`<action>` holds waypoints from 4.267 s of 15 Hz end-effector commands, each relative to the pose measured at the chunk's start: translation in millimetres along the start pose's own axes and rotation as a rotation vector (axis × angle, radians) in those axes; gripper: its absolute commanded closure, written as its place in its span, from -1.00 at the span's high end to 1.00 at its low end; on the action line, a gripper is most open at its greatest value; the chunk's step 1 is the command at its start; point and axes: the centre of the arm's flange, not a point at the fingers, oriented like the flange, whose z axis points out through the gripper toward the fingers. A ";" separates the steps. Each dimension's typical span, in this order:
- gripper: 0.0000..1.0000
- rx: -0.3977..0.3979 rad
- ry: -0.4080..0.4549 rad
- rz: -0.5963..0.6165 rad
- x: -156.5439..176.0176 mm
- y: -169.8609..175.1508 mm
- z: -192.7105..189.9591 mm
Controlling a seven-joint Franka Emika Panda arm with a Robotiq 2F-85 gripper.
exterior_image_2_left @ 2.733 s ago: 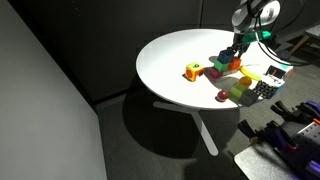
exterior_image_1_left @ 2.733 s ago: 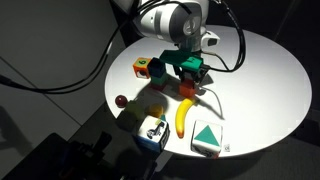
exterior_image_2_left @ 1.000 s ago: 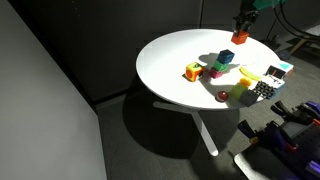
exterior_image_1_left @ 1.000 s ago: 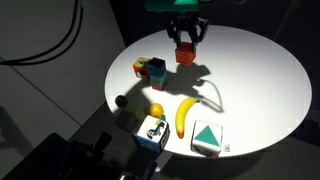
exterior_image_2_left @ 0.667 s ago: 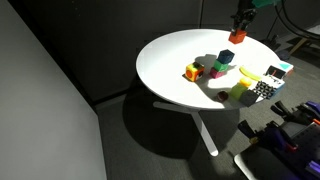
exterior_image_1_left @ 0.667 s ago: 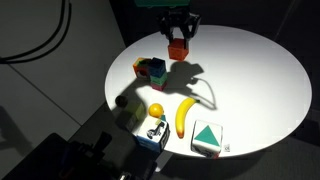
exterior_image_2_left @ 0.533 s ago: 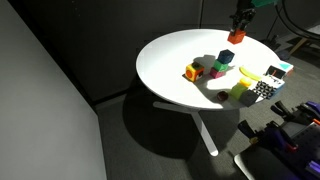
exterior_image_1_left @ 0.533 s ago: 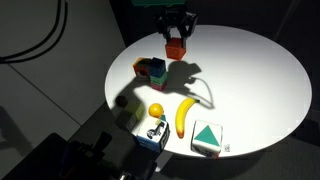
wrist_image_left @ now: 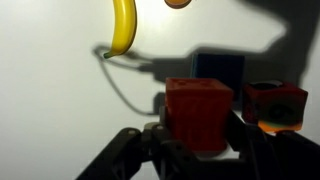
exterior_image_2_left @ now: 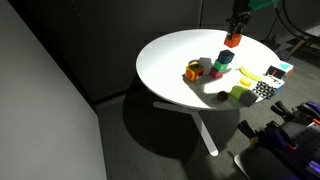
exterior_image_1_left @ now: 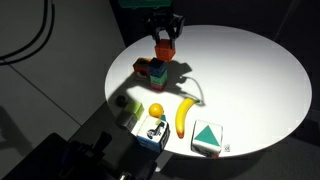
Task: Put the orange block on top of the blue block
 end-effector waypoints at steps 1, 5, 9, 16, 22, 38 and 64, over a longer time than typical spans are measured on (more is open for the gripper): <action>-0.42 -0.004 0.002 0.000 -10.5 -11.7 -3.8; -0.42 0.001 -0.001 -0.003 -9.6 -18.8 -3.9; -0.42 0.005 -0.001 0.009 -8.8 -25.9 -3.3; -0.42 0.012 -0.010 0.041 -7.9 -32.6 -1.0; -0.42 0.010 -0.024 0.076 -9.5 -32.5 4.5; -0.42 -0.002 -0.068 0.118 -16.0 -27.1 13.6; 1.00 0.006 -0.064 0.120 -19.7 -20.9 6.9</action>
